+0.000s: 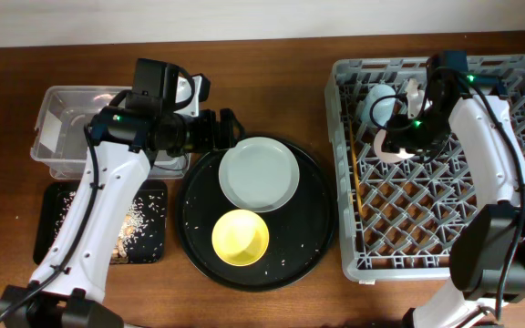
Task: Sort waste into correct bins and load items into the dishwasher rack
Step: 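Place the pink cup upside down in the rack with right gripper, then reach right gripper to the yellow bowl rim and grasp it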
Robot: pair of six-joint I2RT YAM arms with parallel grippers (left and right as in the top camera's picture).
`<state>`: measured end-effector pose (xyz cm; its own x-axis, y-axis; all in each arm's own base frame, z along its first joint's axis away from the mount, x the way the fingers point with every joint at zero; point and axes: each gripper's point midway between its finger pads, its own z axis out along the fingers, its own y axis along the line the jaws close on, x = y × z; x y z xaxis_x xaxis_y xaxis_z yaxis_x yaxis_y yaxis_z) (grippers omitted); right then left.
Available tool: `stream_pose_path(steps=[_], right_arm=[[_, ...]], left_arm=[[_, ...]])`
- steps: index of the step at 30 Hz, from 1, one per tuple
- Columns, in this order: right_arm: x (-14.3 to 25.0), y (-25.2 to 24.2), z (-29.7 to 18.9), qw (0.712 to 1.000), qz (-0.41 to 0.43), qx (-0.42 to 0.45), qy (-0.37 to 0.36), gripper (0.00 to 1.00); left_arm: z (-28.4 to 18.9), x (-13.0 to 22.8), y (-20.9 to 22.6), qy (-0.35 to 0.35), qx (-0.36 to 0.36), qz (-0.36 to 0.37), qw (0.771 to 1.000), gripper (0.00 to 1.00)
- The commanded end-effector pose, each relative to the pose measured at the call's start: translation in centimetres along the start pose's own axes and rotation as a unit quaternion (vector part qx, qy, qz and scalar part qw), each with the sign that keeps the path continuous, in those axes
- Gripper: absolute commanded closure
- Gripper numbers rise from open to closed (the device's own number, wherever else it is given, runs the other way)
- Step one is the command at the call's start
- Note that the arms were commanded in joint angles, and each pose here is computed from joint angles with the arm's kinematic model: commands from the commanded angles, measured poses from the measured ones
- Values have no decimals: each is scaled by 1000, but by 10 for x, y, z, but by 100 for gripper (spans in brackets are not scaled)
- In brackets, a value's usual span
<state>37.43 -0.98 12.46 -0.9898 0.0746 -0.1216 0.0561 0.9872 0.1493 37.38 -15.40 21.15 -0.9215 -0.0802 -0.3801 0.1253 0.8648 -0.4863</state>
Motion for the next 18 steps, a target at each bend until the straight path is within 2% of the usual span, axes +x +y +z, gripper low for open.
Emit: stream_pose_path(steps=[1, 3, 7, 11, 12, 14, 18], right_arm=[[0, 0, -2, 1000, -1, 6, -3, 24], [0, 0, -2, 1000, -1, 6, -3, 19], [-5, 7, -11, 1000, -3, -11, -13, 18], [-13, 55, -63, 991, -43, -121, -36, 9], [-12, 71, -71, 985, -70, -152, -39, 2], [-3, 111, -79, 967, -132, -213, -36, 2], [31, 188, -71, 946, -220, -239, 5, 2]], left_arm=[[-3, -2, 0, -7, -8, 8, 1000, 1], [-3, -2, 0, -7, -8, 8, 1000, 1], [-3, -2, 1, -7, -9, 8, 1000, 1], [-8, -12, 29, -30, -69, -3, 997, 1], [-12, -17, 39, -39, -85, -10, 996, 1], [-21, -29, 60, -61, -98, -32, 993, 1], [-42, -40, 102, -86, -121, -80, 986, 1]])
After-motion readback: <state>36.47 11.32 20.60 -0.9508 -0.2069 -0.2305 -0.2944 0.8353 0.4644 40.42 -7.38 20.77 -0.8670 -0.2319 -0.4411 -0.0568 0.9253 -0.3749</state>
